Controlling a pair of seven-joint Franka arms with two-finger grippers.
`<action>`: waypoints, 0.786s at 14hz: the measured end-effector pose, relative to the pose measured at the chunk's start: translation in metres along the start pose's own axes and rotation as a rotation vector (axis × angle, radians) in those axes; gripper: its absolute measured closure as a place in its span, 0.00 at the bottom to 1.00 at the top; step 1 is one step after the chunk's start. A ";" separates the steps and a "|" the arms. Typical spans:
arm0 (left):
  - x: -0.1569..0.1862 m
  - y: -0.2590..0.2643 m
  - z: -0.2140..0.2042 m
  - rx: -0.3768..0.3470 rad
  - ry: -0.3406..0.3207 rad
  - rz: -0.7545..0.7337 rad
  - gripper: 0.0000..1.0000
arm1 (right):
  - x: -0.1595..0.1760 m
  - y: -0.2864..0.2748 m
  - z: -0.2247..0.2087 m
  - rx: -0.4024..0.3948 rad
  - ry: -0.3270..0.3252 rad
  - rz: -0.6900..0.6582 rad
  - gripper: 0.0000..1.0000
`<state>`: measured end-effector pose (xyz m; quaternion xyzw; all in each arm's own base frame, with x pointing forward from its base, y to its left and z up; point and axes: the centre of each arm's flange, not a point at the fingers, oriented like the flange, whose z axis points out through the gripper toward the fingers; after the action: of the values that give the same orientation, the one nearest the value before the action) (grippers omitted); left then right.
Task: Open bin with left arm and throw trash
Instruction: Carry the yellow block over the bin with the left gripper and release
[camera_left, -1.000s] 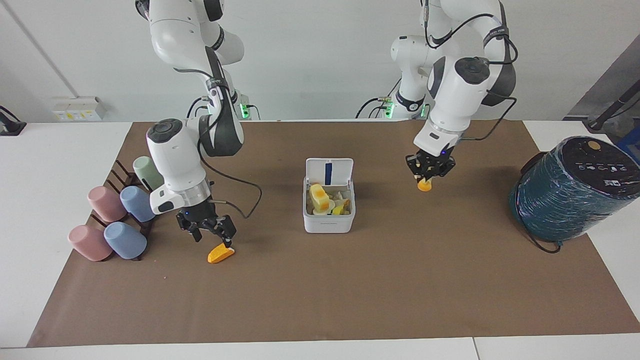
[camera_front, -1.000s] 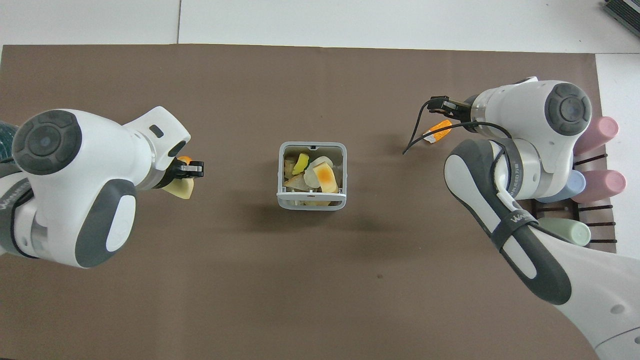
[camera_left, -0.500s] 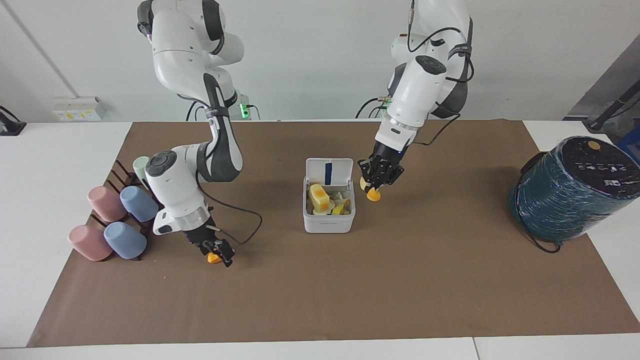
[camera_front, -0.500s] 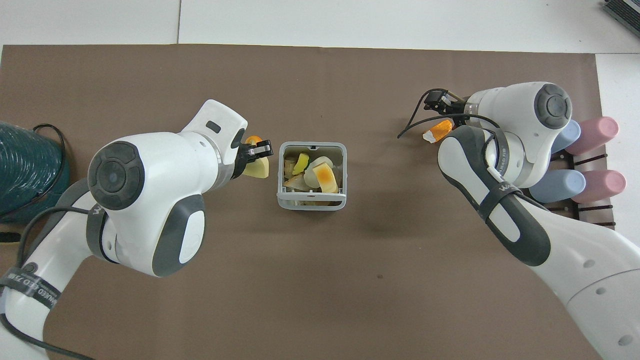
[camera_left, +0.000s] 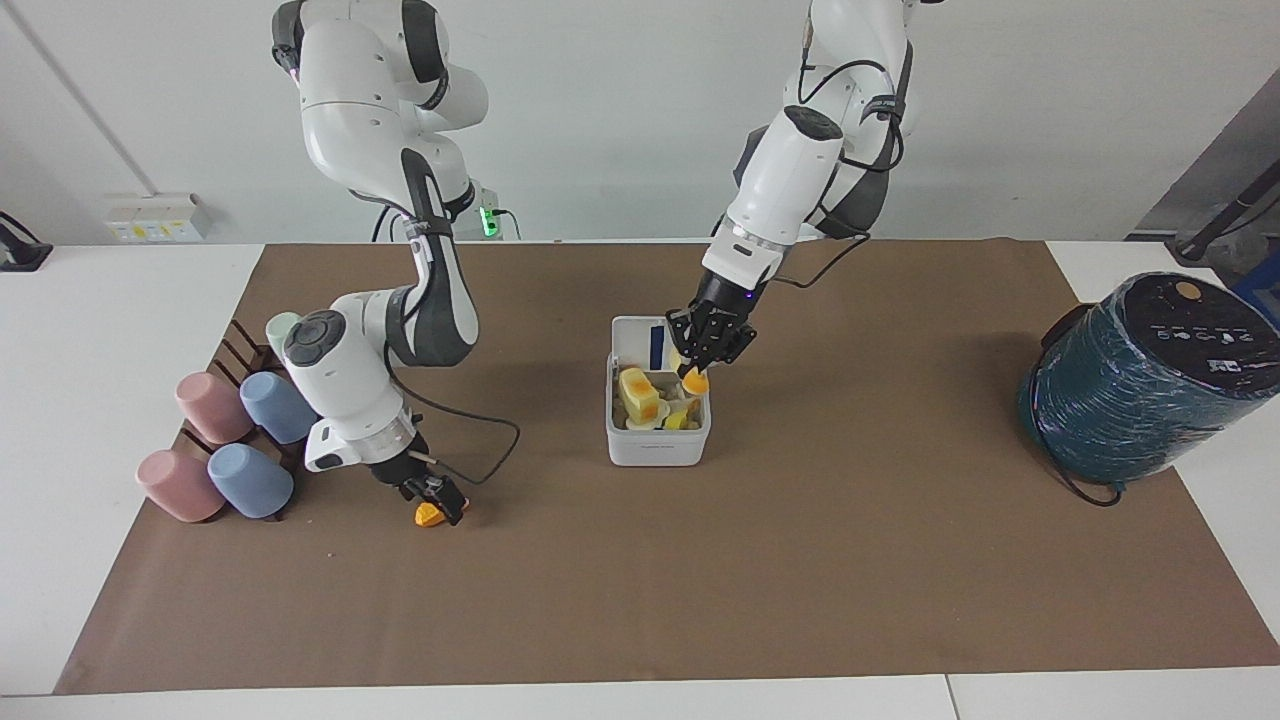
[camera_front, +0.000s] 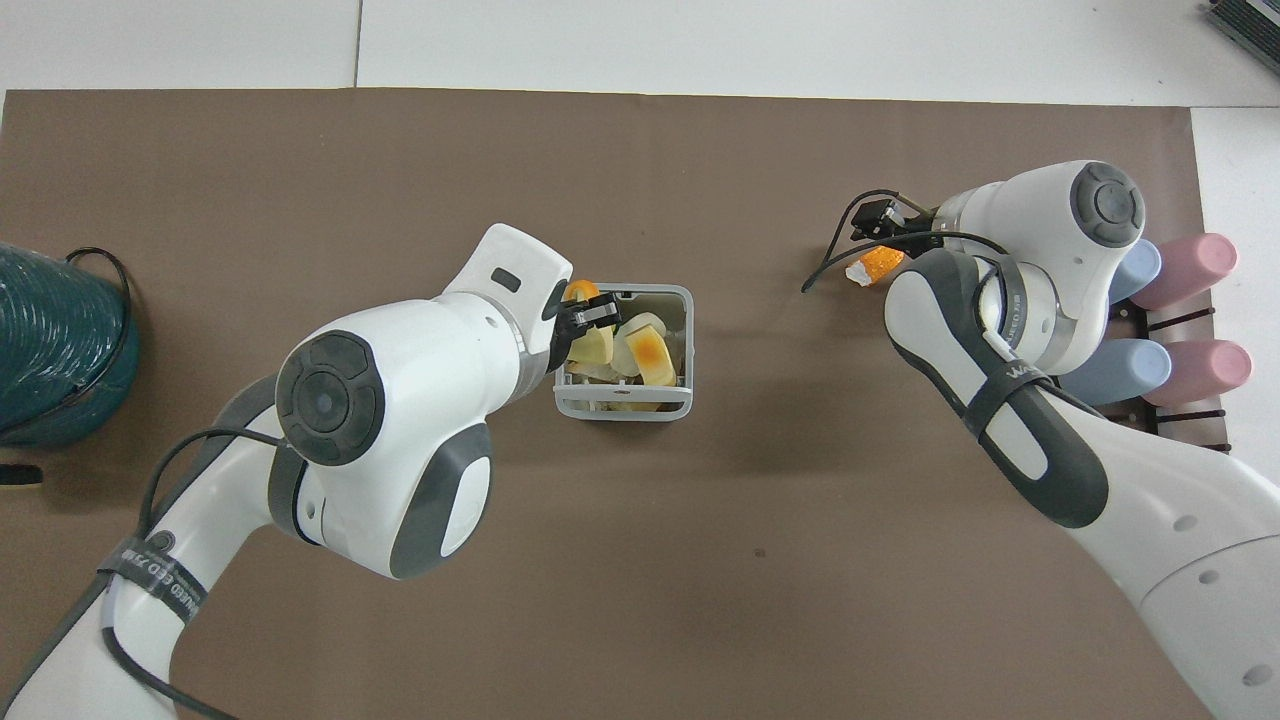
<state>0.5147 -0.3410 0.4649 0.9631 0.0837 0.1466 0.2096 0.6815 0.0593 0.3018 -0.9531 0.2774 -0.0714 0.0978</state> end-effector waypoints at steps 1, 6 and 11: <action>-0.002 0.001 0.003 -0.001 0.000 0.003 0.90 | 0.000 0.000 0.000 -0.001 -0.001 0.000 0.07; -0.016 0.021 0.005 -0.036 0.020 0.037 0.37 | -0.002 0.002 0.003 -0.011 -0.017 0.001 0.65; -0.016 0.019 0.006 -0.033 0.016 0.035 0.00 | -0.002 0.002 0.002 -0.011 -0.018 0.000 0.65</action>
<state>0.5037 -0.3641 0.4643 0.9597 0.0664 0.1593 0.2220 0.6792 0.0589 0.2991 -0.9541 0.2771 -0.0613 0.0951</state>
